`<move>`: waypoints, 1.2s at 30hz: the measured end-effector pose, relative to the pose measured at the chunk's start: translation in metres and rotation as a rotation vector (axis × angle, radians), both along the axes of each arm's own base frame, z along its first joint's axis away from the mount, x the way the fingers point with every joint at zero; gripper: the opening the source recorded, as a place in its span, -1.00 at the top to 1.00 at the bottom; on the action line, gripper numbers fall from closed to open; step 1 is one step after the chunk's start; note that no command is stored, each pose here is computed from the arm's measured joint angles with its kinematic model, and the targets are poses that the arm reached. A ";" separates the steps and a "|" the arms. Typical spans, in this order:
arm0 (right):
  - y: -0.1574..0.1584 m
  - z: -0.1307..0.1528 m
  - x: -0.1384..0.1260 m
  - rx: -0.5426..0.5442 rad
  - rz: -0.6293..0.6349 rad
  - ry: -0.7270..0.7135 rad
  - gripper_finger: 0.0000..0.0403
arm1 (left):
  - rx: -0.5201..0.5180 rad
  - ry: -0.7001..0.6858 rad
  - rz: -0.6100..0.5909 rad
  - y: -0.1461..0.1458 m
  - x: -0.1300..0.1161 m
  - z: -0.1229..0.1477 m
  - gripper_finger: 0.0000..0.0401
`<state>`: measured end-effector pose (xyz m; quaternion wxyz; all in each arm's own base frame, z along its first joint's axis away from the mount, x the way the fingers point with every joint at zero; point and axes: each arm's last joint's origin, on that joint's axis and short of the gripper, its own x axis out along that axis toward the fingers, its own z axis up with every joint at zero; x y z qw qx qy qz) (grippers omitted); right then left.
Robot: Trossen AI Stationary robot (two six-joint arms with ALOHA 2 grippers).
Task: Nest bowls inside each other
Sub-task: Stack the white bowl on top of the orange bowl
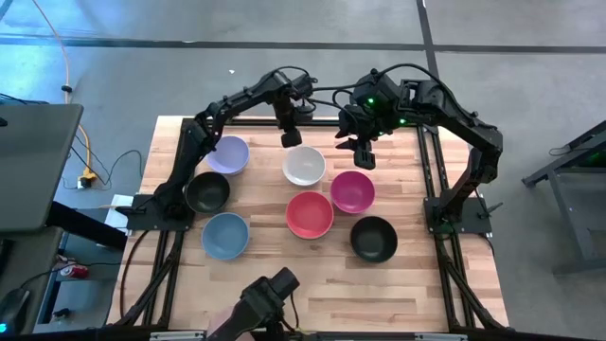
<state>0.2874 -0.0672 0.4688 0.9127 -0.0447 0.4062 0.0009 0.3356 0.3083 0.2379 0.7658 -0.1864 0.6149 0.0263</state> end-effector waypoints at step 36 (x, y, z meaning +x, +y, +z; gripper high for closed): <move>0.000 0.000 0.000 0.018 -0.019 0.000 0.41 | 0.034 0.089 -0.033 -0.008 0.018 -0.037 0.16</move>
